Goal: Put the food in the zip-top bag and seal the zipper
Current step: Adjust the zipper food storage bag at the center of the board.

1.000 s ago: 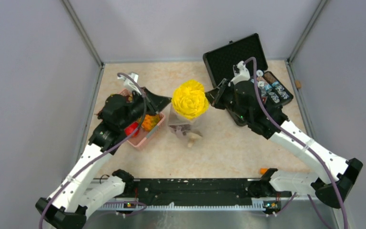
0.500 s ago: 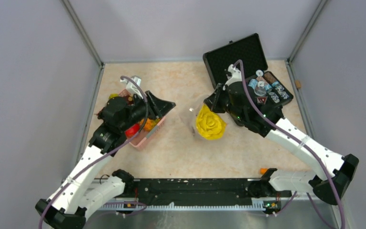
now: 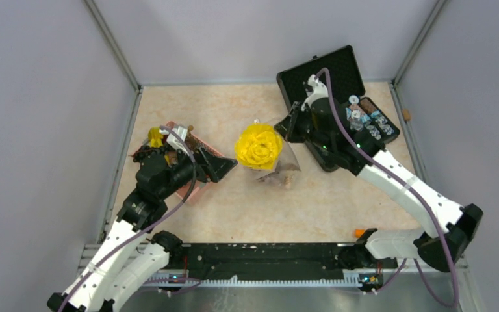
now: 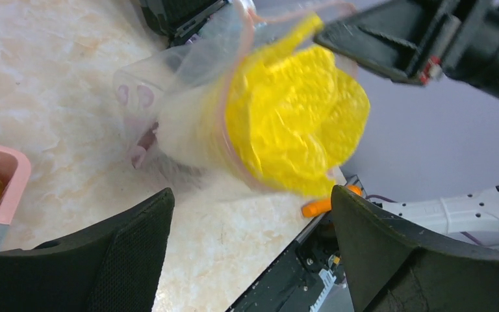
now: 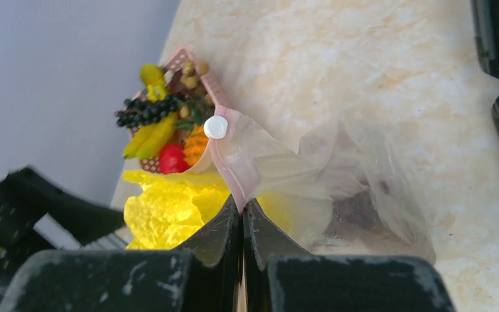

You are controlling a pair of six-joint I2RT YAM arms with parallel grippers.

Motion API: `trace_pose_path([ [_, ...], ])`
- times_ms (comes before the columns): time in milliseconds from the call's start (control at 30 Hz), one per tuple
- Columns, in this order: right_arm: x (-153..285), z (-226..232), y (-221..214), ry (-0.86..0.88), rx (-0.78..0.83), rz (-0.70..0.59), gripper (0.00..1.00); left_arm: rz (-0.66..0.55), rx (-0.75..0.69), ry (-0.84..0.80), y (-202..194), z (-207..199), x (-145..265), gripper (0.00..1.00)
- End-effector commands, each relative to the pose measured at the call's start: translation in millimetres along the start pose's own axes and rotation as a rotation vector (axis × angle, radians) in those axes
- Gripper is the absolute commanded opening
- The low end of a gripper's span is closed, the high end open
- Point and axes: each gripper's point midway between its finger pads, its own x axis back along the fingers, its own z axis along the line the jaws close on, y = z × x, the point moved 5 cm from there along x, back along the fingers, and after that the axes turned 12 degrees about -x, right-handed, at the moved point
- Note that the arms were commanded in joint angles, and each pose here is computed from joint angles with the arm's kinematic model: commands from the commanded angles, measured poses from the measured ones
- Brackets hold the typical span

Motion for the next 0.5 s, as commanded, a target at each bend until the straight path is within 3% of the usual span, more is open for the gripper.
trace_pose_path([
  [0,-25,-5,18,-0.090,-0.005,-0.030,0.00,-0.033,-0.007,-0.060,-3,-5,1,0.90],
  [267,-26,-8,22,-0.087,-0.052,-0.099,0.00,0.002,0.070,-0.051,-33,13,-11,0.89],
  [467,-27,-12,22,-0.104,-0.050,-0.110,0.00,-0.016,0.088,-0.019,-40,17,-15,0.75],
])
